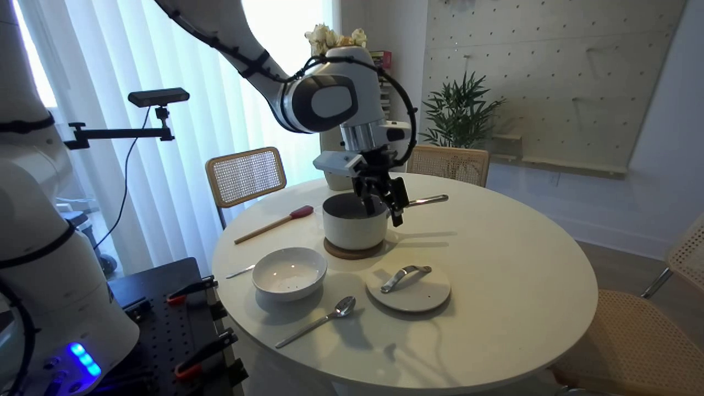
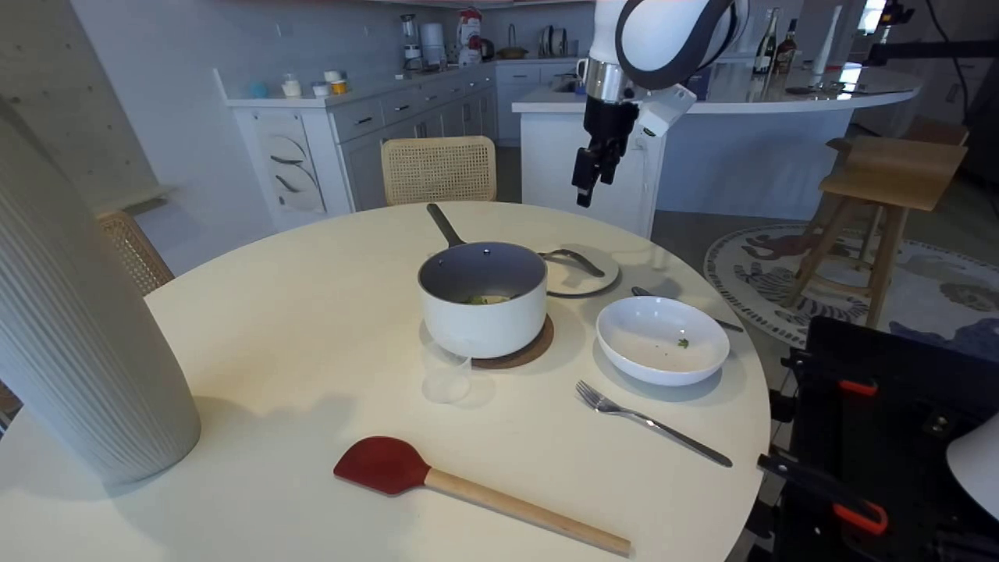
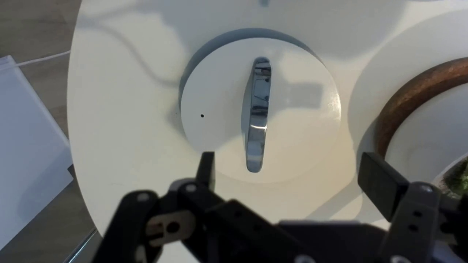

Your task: Put the white lid on top of the white pot

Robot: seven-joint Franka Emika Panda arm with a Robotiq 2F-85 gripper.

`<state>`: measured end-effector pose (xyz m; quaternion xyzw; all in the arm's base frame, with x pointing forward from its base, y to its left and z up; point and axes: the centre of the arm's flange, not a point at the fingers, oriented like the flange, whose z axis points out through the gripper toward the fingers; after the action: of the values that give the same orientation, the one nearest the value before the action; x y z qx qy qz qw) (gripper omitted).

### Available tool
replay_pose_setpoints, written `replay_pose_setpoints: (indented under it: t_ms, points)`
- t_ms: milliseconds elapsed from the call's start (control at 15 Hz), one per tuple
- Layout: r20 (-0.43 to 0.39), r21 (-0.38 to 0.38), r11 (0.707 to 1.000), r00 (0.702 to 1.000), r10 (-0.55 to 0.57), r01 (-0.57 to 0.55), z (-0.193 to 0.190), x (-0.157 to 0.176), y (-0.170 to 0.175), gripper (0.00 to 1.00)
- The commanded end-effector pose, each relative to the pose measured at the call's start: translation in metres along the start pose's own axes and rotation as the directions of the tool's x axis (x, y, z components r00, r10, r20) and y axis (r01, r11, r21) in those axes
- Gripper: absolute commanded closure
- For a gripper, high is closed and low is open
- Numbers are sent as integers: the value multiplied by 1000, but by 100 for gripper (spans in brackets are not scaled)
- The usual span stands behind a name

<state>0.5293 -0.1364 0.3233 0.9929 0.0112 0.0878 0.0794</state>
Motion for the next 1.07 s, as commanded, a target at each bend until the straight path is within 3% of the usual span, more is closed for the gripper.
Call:
replay_pose_setpoints:
  t_ms: [0,533,1000]
  points:
    - [21,16,1000,1000,-1,1,15,21,16,0]
    - [79,68,998,997,-3,-3,73,32,39,0]
    - [98,127,991,994,-46,33,109,51,25,0]
